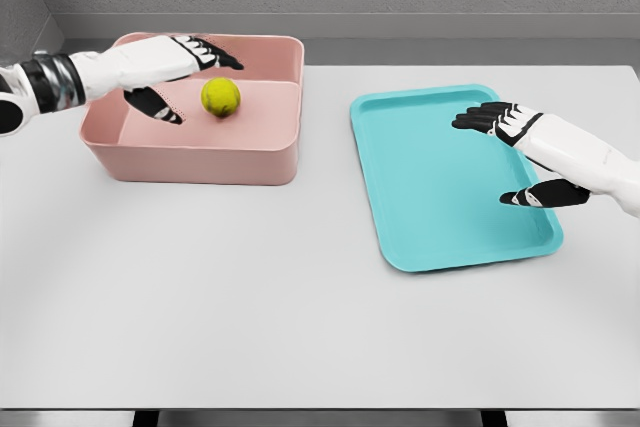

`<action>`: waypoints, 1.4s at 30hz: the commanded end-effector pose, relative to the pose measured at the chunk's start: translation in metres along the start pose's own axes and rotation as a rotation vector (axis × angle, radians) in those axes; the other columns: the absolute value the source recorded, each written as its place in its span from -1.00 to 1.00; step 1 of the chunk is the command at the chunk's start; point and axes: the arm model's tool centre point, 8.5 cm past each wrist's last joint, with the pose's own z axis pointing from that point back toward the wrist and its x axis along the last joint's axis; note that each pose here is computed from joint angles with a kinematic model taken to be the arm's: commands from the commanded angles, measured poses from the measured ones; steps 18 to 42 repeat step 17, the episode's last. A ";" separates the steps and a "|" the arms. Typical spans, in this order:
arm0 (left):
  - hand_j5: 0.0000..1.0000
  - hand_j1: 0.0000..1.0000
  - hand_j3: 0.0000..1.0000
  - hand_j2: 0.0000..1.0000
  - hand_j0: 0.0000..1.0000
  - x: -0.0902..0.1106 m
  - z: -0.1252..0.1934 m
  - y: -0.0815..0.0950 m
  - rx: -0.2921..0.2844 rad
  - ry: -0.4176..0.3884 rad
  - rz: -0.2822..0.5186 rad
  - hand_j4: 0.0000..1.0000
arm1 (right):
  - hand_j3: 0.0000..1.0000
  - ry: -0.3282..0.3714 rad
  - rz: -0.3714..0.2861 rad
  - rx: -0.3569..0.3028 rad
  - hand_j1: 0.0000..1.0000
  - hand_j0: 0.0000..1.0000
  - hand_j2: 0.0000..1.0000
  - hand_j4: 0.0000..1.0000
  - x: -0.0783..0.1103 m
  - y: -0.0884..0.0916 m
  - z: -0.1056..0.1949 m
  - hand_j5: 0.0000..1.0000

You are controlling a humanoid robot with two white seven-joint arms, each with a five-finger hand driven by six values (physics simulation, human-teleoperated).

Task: Put the tennis from the blue tray into the pink basket with both arms

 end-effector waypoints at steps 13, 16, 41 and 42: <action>1.00 1.00 1.00 1.00 1.00 -0.034 0.083 -0.003 -0.011 0.131 0.026 1.00 | 1.00 0.000 -0.007 -0.004 1.00 1.00 1.00 1.00 0.000 -0.001 0.000 1.00; 1.00 1.00 1.00 1.00 1.00 -0.034 0.083 -0.003 -0.010 0.131 0.026 1.00 | 1.00 0.000 -0.007 -0.004 1.00 1.00 1.00 1.00 0.000 -0.001 0.000 1.00; 1.00 1.00 1.00 1.00 1.00 -0.034 0.084 -0.002 -0.009 0.133 0.026 1.00 | 1.00 0.000 -0.007 -0.004 1.00 1.00 1.00 1.00 0.000 -0.001 0.000 1.00; 1.00 1.00 1.00 1.00 1.00 -0.034 0.084 -0.002 -0.009 0.133 0.026 1.00 | 1.00 0.000 -0.007 -0.004 1.00 1.00 1.00 1.00 0.000 -0.001 0.000 1.00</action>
